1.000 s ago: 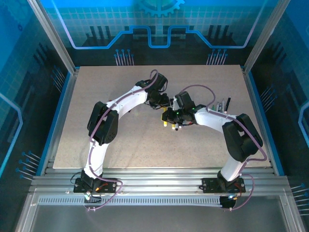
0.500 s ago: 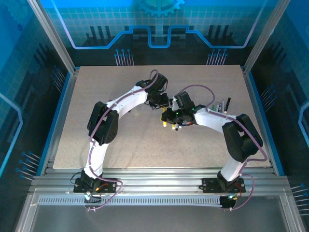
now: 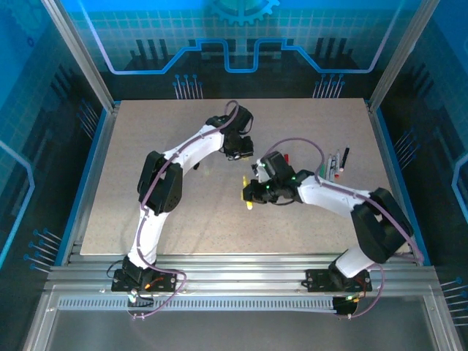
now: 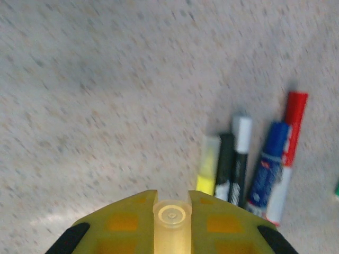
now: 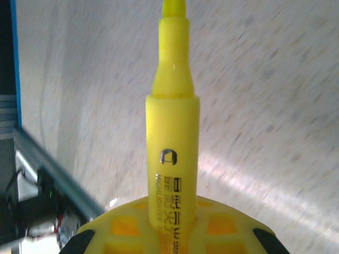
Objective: Open the pen caps
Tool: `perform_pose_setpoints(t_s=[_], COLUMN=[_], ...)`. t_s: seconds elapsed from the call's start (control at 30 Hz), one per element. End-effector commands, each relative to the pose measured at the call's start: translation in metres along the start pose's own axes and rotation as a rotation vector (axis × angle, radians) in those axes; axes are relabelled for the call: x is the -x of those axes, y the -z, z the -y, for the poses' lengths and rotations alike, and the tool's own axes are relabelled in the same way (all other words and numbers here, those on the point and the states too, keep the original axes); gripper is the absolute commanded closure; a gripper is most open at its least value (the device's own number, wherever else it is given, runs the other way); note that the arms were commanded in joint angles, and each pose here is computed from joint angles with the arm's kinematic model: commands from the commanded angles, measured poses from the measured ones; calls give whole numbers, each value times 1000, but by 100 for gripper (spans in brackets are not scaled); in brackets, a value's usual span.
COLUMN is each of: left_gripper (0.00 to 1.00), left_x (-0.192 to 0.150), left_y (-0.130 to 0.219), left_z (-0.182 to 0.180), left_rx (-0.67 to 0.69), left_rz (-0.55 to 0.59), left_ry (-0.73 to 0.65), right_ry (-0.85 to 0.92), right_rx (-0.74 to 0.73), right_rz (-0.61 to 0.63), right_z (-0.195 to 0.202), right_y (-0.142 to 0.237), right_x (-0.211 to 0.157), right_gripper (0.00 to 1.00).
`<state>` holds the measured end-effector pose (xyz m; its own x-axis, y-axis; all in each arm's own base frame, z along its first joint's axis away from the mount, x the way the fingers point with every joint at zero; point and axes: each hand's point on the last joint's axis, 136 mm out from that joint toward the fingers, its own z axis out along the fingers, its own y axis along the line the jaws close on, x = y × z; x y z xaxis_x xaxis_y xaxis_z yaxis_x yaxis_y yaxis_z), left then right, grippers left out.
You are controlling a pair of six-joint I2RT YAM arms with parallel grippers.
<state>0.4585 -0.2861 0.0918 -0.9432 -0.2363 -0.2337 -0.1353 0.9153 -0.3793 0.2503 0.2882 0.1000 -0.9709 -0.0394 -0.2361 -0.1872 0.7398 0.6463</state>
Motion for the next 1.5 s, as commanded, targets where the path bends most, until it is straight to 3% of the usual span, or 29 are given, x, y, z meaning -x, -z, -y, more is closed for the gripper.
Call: perform_pose_setpoints(t_s=[0.0,0.23,0.47,0.63,0.9,1.1,1.47], left_gripper=[100,100,100,100,99,86,71], left_x=[18,19,4,-7,-15,-15,-14], left_y=[-3,0,3,0,-7,-8,-3], left_z=[-11,-28,-86,-109,-137,-152,-156], left_rx=[46,141,386,453,514,561,581], left_rz=[39,51,36,5,-28,-30,-23], left_ry=[4,-53,-131,-137,-110,-102,-98], right_ry=[8,-36,-71,-98,-182,-232,-288], right_rx=[4,-150,-514,-670,-759,-806,-941], right_rz=[-71,15,115,133,102,82,13], right_z=[-1,39,117,162,219,245,275], right_y=[7,28,72,95,109,107,111], right_x=[-32,-11,45,74,95,97,83], right_gripper=[100,100,100,100,100,100,68])
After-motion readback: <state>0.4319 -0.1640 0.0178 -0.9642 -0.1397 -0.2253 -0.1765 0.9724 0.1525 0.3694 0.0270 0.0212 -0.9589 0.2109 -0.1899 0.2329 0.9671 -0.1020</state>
